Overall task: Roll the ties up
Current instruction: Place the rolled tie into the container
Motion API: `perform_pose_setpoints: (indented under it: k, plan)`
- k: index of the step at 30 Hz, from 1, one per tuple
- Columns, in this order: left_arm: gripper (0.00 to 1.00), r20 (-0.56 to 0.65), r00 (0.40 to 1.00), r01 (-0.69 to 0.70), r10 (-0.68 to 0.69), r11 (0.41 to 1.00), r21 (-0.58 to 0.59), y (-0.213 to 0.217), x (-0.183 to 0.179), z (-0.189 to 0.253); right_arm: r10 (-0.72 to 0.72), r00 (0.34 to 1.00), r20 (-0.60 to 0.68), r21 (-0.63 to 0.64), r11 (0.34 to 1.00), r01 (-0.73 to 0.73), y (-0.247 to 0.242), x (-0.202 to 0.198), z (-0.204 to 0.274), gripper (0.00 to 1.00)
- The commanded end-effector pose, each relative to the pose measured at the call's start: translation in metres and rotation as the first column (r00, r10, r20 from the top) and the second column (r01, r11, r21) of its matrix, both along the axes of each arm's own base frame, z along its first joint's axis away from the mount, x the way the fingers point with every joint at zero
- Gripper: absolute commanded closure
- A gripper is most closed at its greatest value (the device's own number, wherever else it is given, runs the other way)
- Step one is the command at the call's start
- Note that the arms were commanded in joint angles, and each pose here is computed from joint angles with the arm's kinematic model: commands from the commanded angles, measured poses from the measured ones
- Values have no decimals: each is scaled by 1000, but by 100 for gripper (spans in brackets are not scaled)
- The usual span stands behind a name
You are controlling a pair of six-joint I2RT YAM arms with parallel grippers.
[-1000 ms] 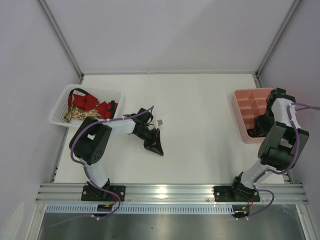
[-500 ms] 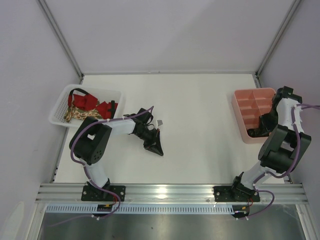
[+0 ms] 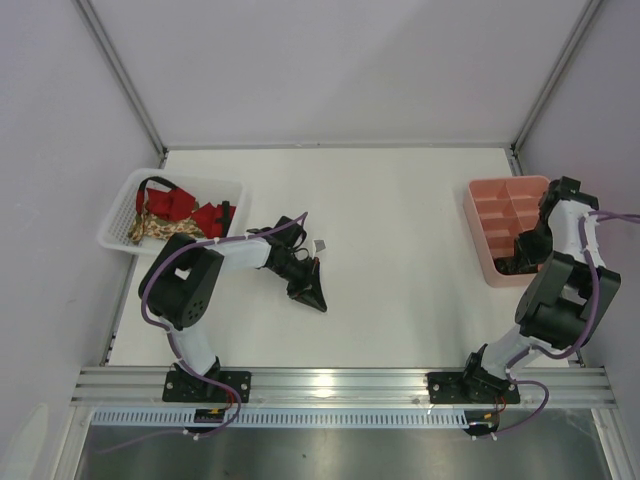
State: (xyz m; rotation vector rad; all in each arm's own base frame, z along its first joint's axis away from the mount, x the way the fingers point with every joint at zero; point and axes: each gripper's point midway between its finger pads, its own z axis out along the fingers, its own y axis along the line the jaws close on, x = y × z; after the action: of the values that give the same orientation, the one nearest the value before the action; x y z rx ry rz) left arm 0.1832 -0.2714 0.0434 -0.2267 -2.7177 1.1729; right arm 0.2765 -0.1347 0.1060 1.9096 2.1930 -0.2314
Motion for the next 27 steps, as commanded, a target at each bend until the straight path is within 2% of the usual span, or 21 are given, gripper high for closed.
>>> perform_pose_setpoints:
  k: [1, 8, 11, 20, 24, 27]
  plan:
    - [92, 47, 999, 7, -5, 999, -48, -3, 5, 15, 6, 1000, 12, -5, 1000, -6, 9, -3, -1, 71]
    - [92, 45, 999, 9, -7, 999, -44, -2, 4, 14, 18, 1000, 7, -3, 1000, -18, 17, -1, -8, 72]
    - [92, 47, 999, 9, -7, 999, -43, -2, 3, 16, 35, 999, 8, -19, 999, -35, 14, 6, -1, 70]
    - [92, 64, 998, 9, -5, 999, -50, -1, 3, 25, 127, 988, 87, -59, 991, -122, 23, 8, 67, 49]
    - [91, 63, 998, -2, 6, 997, -74, -1, -1, 29, 250, 960, 123, -82, 967, -241, 50, 5, 95, 39]
    - [88, 48, 999, -17, 23, 992, -123, -3, -7, 36, 436, 883, 171, -123, 899, -420, 100, 13, 113, 32]
